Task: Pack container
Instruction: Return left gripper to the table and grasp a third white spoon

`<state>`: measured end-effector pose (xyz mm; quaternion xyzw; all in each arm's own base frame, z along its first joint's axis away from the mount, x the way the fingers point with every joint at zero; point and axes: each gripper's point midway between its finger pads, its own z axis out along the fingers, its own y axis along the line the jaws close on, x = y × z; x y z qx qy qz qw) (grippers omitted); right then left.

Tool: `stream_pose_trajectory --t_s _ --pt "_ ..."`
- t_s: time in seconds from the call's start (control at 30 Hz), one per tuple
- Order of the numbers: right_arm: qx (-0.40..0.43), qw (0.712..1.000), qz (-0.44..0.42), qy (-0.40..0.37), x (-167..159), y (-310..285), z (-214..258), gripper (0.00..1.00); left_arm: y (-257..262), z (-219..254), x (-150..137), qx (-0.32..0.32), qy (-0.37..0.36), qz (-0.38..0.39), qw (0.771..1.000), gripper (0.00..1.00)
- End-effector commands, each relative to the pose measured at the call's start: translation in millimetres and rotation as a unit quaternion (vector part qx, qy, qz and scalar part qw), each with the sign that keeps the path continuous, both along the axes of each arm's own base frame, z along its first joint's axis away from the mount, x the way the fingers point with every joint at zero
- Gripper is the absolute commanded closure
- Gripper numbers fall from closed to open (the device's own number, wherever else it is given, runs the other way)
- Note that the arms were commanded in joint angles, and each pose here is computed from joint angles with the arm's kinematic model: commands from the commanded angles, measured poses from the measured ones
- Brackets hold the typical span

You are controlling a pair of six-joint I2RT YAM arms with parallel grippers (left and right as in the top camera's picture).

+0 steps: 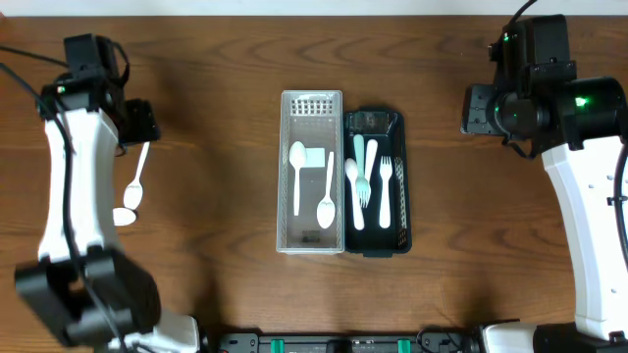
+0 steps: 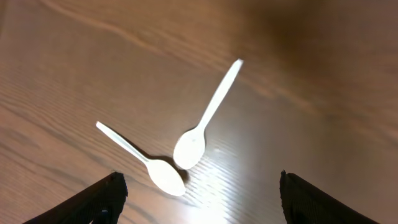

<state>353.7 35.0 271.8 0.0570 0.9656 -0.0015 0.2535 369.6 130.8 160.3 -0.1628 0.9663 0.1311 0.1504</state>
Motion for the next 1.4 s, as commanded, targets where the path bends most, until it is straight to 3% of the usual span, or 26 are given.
stream_pose_trajectory --t_s 0.0,0.17,0.4,1.13,1.23,1.37 --pt "-0.002 1.000 0.004 0.002 -0.1 -1.5 -0.8 0.44 9.9 -37.8 0.6 -0.011 0.053 -0.031 0.998 0.19" --pt "-0.002 1.000 0.004 0.003 -0.3 -1.5 -1.0 0.44 25.3 -84.5 2.2 -0.024 0.099 -0.029 0.994 0.19" --pt "-0.002 1.000 0.004 0.003 -0.4 -1.5 -1.0 0.44 16.3 -134.3 4.7 -0.105 0.124 -0.080 0.983 0.19" --pt "-0.001 1.000 -0.001 0.014 -5.6 -2.2 -3.8 0.45 19.8 -200.1 -10.3 -0.166 0.170 -0.086 0.968 0.20" --pt "-0.001 1.000 -0.001 0.015 -5.7 -2.2 -3.8 0.45 19.8 -200.1 -10.5 -0.166 0.171 -0.086 0.967 0.27" --pt "-0.001 1.000 -0.001 0.014 -5.6 -2.2 -3.8 0.45 19.7 -200.1 -10.7 -0.166 0.171 -0.086 0.967 0.48"
